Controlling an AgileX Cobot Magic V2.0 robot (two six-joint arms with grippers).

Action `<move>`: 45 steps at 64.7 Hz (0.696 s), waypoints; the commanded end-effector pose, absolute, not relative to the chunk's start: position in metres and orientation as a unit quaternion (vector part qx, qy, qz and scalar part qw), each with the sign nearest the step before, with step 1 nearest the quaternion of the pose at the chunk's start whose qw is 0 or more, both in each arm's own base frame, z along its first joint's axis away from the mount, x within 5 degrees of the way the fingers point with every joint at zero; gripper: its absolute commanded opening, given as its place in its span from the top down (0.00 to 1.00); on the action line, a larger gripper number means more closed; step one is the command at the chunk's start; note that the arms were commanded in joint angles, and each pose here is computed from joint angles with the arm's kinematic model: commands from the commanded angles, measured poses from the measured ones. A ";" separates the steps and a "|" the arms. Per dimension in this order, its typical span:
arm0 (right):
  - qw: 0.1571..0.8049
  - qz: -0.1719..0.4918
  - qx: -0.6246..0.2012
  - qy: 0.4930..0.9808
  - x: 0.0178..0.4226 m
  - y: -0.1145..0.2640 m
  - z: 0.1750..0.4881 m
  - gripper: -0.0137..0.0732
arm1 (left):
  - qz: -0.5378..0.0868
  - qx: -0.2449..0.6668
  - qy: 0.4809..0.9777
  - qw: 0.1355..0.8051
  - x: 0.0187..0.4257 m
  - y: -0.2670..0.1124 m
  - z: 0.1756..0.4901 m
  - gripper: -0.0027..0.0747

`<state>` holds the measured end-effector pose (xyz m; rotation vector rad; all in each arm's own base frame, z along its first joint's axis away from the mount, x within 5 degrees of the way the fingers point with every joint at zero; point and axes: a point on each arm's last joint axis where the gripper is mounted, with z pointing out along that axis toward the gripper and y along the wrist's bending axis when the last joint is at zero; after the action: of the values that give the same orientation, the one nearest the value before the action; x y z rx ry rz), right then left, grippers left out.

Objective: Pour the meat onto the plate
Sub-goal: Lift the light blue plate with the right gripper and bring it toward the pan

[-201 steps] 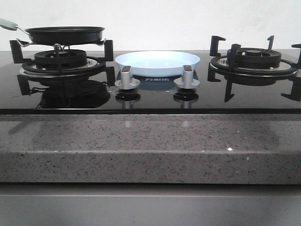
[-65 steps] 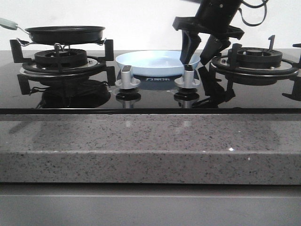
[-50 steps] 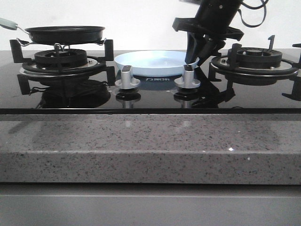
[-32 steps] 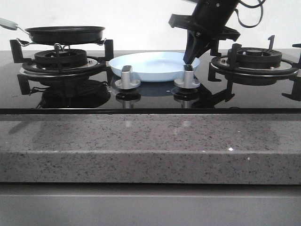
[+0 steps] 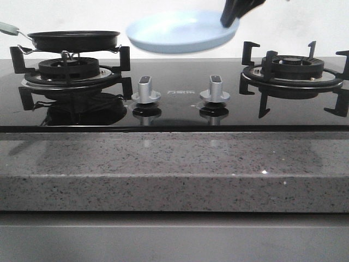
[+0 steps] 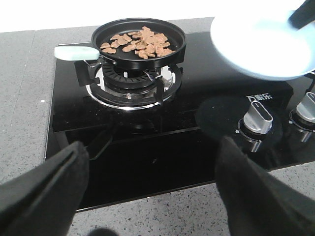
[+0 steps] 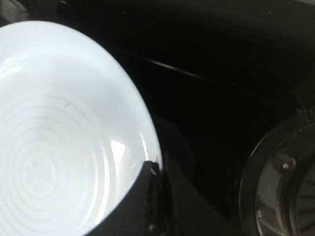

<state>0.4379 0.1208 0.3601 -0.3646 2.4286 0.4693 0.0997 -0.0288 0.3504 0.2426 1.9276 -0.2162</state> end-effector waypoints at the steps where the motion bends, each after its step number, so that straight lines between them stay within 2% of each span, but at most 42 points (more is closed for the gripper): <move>1: 0.377 0.205 -0.154 0.890 0.405 0.119 0.405 0.92 | -0.100 0.100 0.790 0.596 0.102 -0.030 0.366 0.28; 11: 0.388 0.236 -0.165 0.875 0.366 0.116 0.405 0.92 | -0.100 0.100 0.790 0.596 0.102 -0.030 0.366 0.28; 25: 0.388 0.261 -0.162 0.869 0.323 0.111 0.382 0.92 | -0.101 0.100 0.790 0.596 0.102 -0.030 0.366 0.28; 45: 0.389 0.239 -0.156 0.876 0.311 0.118 0.343 0.92 | -0.101 0.100 0.790 0.596 0.102 -0.030 0.366 0.28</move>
<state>0.3162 0.1127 0.3223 -0.4225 2.3630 0.6068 0.0997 -0.0288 0.3504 0.2426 1.9276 -0.2162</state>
